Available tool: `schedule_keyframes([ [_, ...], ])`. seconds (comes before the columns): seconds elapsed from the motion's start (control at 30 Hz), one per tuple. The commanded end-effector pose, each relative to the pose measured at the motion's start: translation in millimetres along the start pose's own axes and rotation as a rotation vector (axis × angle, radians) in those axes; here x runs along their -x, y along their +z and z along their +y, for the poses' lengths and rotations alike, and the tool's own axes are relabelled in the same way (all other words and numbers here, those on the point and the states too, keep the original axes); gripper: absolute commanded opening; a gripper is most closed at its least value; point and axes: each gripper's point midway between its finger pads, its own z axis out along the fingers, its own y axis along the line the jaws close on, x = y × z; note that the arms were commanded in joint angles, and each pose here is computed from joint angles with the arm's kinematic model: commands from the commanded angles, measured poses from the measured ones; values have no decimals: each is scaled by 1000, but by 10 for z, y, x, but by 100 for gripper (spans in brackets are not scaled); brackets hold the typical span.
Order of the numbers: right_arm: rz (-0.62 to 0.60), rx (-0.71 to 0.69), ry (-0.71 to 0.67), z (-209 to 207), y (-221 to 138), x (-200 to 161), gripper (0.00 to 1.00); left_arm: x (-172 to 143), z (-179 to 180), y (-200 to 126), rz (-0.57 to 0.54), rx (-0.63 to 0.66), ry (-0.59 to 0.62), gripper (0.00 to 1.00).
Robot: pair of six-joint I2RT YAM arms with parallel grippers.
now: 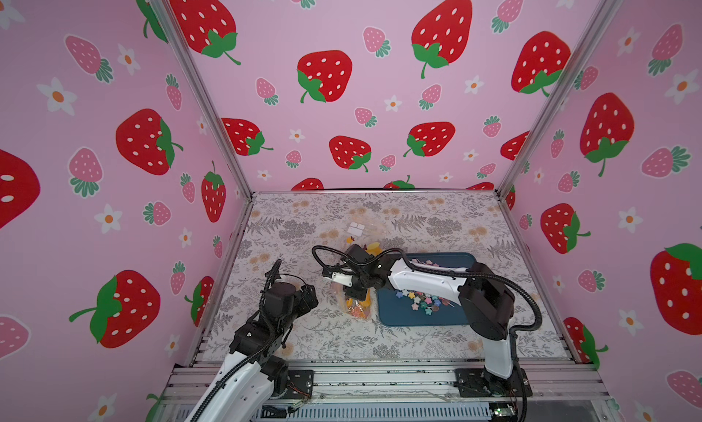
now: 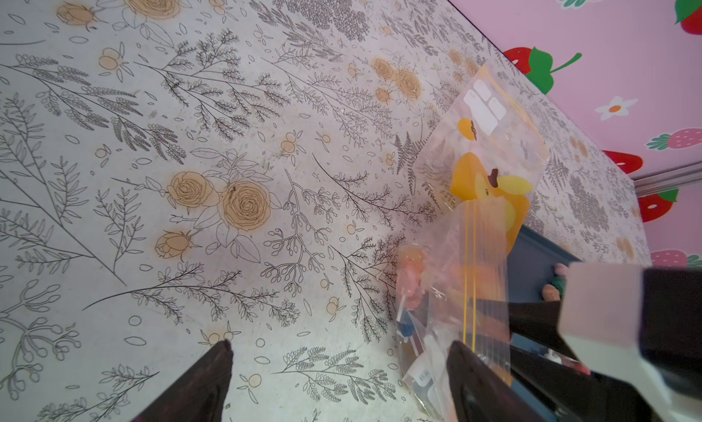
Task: Pour candies out of the ziploc bag
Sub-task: Open the ziploc bag at the center of the board.
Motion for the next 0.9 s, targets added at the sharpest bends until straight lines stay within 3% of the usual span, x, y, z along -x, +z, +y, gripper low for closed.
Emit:
schedule_keyframes([
  [0.0, -104, 3, 28, -23, -305, 213, 0, 99, -118, -21, -23, -42, 22, 89],
  [0.13, -189, 49, 118, -68, -561, 229, 0, 151, -362, -36, -12, -138, 124, 88],
  [0.33, -383, 242, 352, -229, -940, 218, 0, 125, -773, -24, 58, -303, 267, 88],
  [0.57, -506, 402, 498, -362, -1142, 167, 0, -218, -1291, -114, 208, -548, 528, 88],
  [0.7, -558, 437, 513, -376, -1308, 175, 0, -454, -1443, -146, 245, -575, 702, 89],
  [0.87, -571, 444, 499, -331, -1486, 155, 0, -430, -1393, -16, 211, -495, 722, 89],
])
